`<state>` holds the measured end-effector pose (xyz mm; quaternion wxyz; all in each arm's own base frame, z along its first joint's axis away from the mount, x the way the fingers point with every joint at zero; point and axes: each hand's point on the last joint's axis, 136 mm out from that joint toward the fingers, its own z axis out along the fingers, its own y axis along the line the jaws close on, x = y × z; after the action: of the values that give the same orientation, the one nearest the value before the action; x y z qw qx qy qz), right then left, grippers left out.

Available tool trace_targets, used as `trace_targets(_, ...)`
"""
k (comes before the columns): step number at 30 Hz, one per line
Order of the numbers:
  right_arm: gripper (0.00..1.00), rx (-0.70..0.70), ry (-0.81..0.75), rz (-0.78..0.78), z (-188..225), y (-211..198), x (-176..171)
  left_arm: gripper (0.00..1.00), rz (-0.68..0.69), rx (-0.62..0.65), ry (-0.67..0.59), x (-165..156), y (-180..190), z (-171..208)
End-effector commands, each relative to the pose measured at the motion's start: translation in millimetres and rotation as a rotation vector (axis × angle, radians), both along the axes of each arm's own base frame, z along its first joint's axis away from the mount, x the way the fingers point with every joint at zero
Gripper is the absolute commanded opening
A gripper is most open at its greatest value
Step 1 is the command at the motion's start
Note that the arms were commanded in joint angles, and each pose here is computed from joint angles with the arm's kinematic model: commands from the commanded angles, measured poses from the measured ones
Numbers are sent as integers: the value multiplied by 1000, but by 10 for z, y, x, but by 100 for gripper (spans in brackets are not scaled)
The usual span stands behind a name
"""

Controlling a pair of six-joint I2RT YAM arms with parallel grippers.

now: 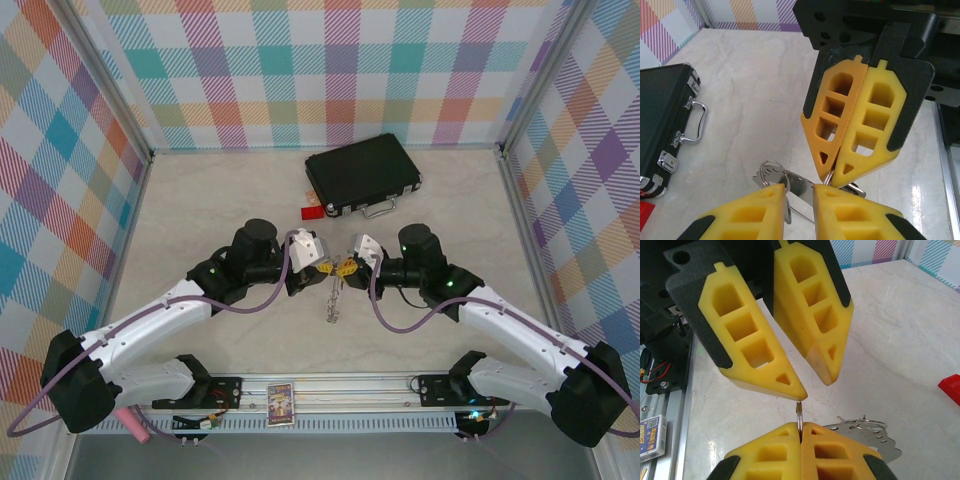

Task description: Put the keys on the keyring

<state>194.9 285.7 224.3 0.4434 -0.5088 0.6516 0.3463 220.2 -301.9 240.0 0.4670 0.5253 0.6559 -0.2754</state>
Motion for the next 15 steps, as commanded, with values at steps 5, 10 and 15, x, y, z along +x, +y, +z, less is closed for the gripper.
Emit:
trace_targets(5,0,57,-43,31,150,29,-67,22,-82,-7,60,-106,-81,3)
trace_targets(10,0,47,-38,22,124,32,-41,22,-72,-3,70,-99,-74,-2)
trace_targets(15,0,36,-38,-2,107,20,6,22,-45,-35,34,-80,-17,106)
